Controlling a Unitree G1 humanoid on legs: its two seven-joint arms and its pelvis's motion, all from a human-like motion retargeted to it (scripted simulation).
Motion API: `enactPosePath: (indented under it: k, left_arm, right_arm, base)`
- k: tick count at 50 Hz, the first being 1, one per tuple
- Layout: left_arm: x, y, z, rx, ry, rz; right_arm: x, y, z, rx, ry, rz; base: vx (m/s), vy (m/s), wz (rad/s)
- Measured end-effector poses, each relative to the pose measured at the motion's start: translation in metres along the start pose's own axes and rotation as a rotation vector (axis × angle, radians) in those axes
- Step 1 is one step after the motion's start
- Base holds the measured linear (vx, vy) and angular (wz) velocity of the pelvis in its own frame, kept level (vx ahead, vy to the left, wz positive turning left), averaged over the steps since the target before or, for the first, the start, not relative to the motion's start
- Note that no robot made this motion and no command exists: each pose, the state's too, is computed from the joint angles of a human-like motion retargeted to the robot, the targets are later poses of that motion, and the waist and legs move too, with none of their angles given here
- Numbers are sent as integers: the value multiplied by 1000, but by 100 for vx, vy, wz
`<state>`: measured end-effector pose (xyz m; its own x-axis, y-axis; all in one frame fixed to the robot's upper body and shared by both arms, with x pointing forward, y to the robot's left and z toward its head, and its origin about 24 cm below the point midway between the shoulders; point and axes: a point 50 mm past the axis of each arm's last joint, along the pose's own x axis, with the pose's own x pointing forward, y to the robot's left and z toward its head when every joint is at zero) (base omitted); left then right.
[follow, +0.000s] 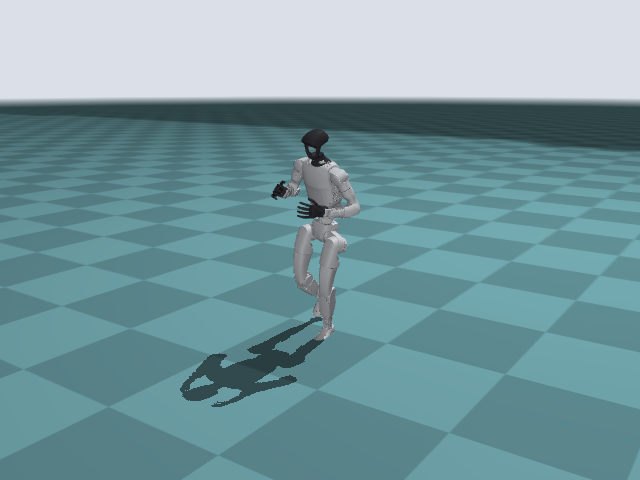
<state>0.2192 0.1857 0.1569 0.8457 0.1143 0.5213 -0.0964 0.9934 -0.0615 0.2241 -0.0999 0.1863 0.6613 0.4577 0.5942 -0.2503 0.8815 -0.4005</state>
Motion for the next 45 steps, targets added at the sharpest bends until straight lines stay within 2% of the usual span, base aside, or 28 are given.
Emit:
enactPosePath:
  k: [3,7,12,15,20,26,32,35,40,45]
  left_arm:
    - [35,-23,29,41,-220,-98]
    - [61,-49,74,17,-496,-168]
    - [56,-65,94,-180,-567,-113]
    - [56,-69,97,-172,-580,-130]
    - [42,-67,59,-203,-365,-135]
    - [-6,-31,38,-207,-144,-184]
    - [-35,8,13,-57,78,-170]
    - [-35,10,-1,-8,122,-147]
    - [17,-34,-1,-8,-59,-182]
    - [52,-88,77,-141,-511,-243]
  right_arm:
    - [-27,-3,-18,24,134,-87]
    - [-62,-19,-5,136,180,-116]
    - [-76,-29,3,82,233,-82]
    - [-73,-37,7,35,213,-110]
    - [-41,-42,-9,-87,151,-119]
    - [-27,-31,9,48,23,-169]
    - [-24,-8,6,68,30,-17]
    - [-19,-1,2,52,36,55]
    - [-24,-2,-36,35,203,-65]
    - [-57,-21,-13,97,173,-184]
  base:
    - [95,13,131]
    - [105,12,189]
    - [127,-19,127]
    - [120,0,49]
    - [102,10,64]
    - [106,0,49]
    - [110,18,51]
    - [97,14,135]
    - [83,9,108]
    - [88,13,192]
